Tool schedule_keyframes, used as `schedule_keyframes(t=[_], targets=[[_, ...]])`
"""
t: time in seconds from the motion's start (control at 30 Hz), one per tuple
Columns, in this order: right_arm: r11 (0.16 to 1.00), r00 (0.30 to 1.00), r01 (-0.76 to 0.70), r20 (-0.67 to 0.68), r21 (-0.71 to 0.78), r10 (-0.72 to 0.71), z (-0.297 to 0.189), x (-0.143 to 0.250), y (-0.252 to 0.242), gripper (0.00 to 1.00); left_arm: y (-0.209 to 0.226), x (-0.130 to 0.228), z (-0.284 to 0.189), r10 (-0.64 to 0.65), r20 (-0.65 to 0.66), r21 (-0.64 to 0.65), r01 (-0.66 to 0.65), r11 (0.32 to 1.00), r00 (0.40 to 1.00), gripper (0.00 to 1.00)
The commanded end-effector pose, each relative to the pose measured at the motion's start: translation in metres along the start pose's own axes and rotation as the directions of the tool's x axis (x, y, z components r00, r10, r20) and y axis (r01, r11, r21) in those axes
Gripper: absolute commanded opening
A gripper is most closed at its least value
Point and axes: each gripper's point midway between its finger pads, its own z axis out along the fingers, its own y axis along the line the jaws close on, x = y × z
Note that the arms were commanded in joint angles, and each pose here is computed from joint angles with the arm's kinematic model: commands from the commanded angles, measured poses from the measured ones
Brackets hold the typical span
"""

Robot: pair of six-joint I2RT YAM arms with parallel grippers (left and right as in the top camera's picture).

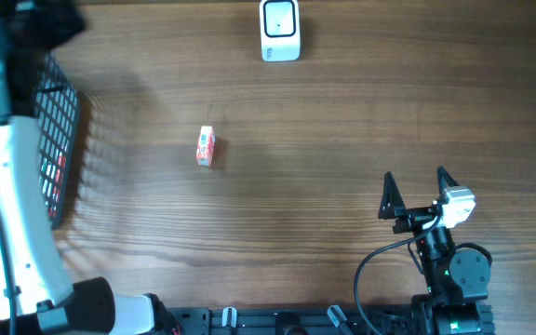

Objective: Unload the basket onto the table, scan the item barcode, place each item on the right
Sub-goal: 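Move the left gripper back into the grey basket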

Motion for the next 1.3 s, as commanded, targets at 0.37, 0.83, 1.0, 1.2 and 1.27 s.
schedule_keyframes(t=[0.37,0.83,1.0,1.2,1.27], targets=[[1.000,1.000,0.000,0.008,0.014,0.000,0.000,-0.002,-0.003,1.00,0.195,0.143,0.111,-0.103,-0.548,-0.293,-0.076,0.953,0.830,1.00],[1.000,1.000,0.000,0.008,0.014,0.000,0.000,-0.002,-0.003,1.00,0.228,0.227,0.172,-0.136,-0.701,-0.350,-0.172,0.921,0.700,1.00],[1.000,1.000,0.000,0.008,0.014,0.000,0.000,-0.002,-0.003,1.00,0.248,0.243,0.179,-0.179,-0.715,-0.378,-0.158,0.912,0.676,1.00],[1.000,1.000,0.000,0.008,0.014,0.000,0.000,-0.002,-0.003,1.00,0.258,0.268,0.190,-0.230,-0.726,-0.372,-0.088,0.924,0.649,1.00],[1.000,1.000,0.000,0.008,0.014,0.000,0.000,-0.002,-0.003,1.00,0.259,0.279,0.194,-0.230,-0.726,-0.371,-0.087,0.925,0.648,1.00]])
